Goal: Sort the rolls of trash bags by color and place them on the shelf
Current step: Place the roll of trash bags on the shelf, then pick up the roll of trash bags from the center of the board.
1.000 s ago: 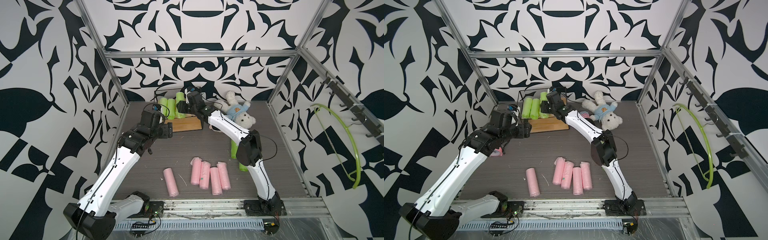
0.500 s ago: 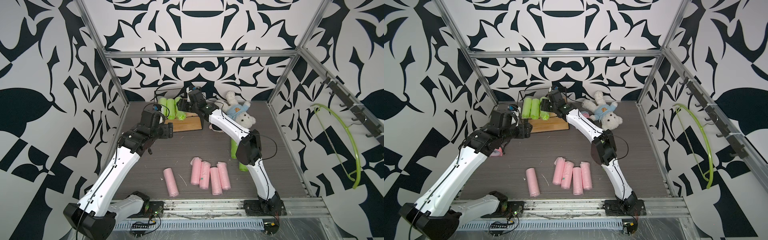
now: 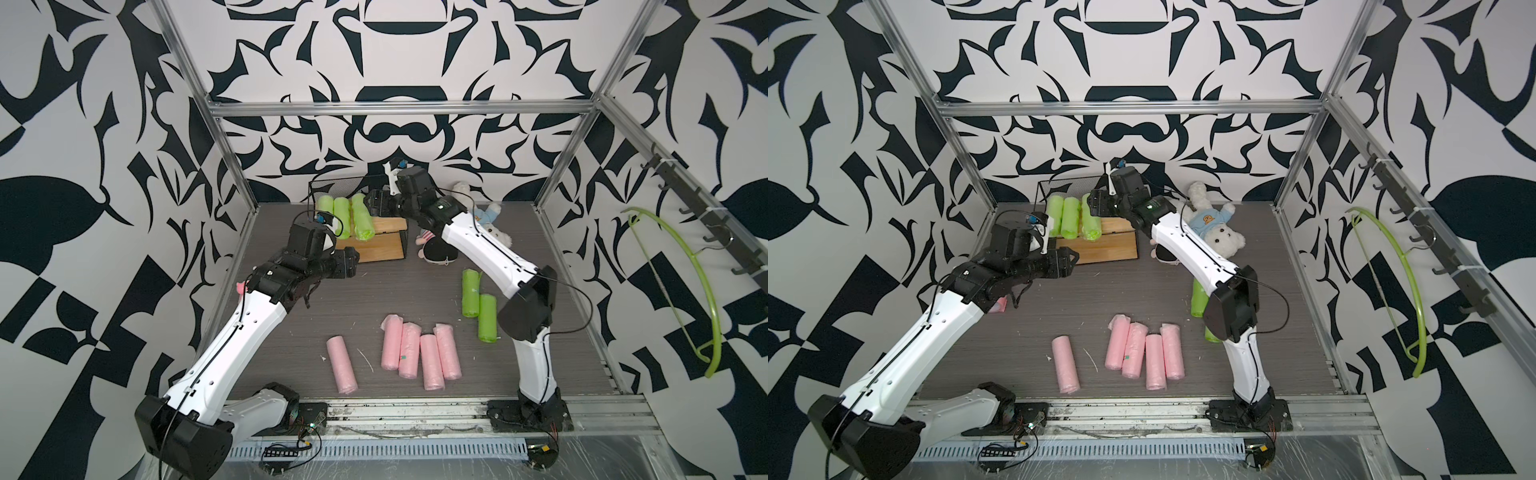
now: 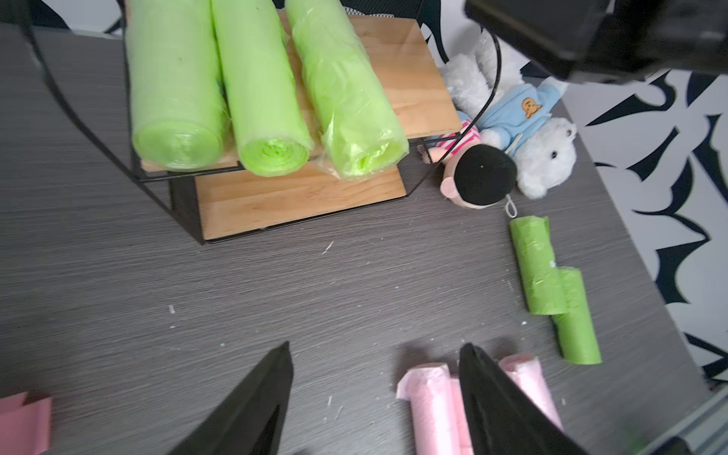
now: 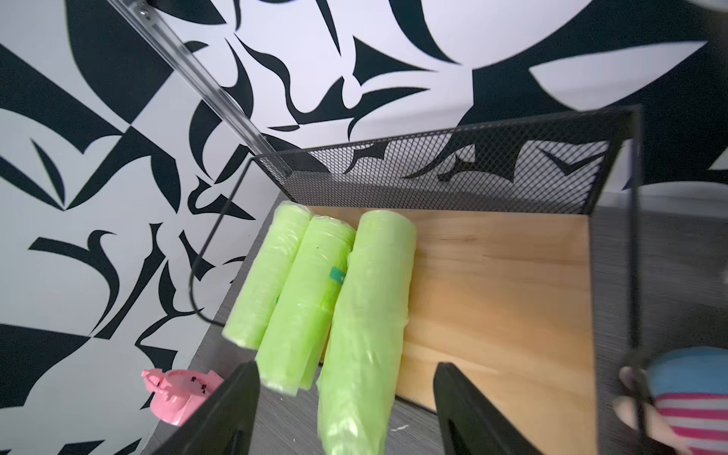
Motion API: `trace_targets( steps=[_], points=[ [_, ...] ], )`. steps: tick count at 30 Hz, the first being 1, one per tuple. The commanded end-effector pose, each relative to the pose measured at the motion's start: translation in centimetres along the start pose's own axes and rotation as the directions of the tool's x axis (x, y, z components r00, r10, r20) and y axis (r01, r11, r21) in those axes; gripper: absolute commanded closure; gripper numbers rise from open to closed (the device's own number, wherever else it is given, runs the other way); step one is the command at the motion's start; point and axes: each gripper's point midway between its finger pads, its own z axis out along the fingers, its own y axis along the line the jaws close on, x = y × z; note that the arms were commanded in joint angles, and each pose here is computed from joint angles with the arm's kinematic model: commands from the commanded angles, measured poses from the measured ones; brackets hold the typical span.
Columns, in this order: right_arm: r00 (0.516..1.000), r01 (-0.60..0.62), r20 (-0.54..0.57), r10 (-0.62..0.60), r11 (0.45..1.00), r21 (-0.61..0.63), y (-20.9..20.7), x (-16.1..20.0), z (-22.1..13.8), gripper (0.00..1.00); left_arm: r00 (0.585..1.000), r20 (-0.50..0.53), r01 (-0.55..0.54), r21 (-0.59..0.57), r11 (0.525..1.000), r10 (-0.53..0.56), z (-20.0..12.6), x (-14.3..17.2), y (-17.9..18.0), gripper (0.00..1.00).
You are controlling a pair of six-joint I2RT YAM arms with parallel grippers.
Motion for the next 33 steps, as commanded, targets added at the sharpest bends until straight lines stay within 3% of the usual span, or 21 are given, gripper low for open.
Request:
trace_targets(
  steps=[1, 8, 13, 19, 23, 25, 29, 33],
  points=[
    [0.995, 0.099, 0.003, -0.1, 0.995, 0.028, -0.6, -0.5, -5.0, 0.25, 1.0, 0.015, 0.002, 0.078, 0.997, -0.003, 0.8, -0.1, -1.8, 0.28],
    [0.989, 0.112, -0.12, -0.086, 0.965, 0.236, -8.6, 6.7, -11.8, 0.25, 0.997, -0.023, -0.066, 0.197, 0.978, 0.071, 3.0, 2.7, -5.7, 0.27],
    [0.978, 0.093, -0.209, 0.0, 0.897, 0.431, -15.6, 13.1, -16.4, 0.25, 0.99, -0.041, -0.118, 0.288, 0.95, 0.136, 4.2, 5.4, -9.1, 0.26],
    [0.96, 0.077, -0.263, 0.093, 0.816, 0.572, -20.6, 18.9, -19.6, 0.25, 0.98, -0.087, -0.136, 0.36, 0.923, 0.179, 6.3, 9.1, -12.2, 0.25],
    [0.943, 0.068, -0.298, 0.151, 0.787, 0.614, -22.7, 21.8, -20.4, 0.27, 0.97, -0.154, -0.121, 0.354, 0.927, 0.185, 7.8, 11.1, -12.7, 0.25],
    [0.934, 0.052, -0.312, 0.174, 0.798, 0.601, -22.7, 22.9, -19.9, 0.28, 0.968, -0.168, -0.119, 0.351, 0.929, 0.187, 8.1, 11.5, -12.9, 0.26],
    [0.923, 0.028, -0.327, 0.204, 0.811, 0.584, -22.9, 23.9, -18.0, 0.3, 0.965, -0.184, -0.119, 0.337, 0.934, 0.189, 8.5, 11.7, -12.9, 0.26],
    [0.925, 0.052, -0.322, 0.2, 0.774, 0.631, -24.6, 24.0, -16.5, 0.31, 0.963, -0.191, -0.12, 0.336, 0.934, 0.192, 8.4, 11.8, -12.9, 0.25]
  ],
)
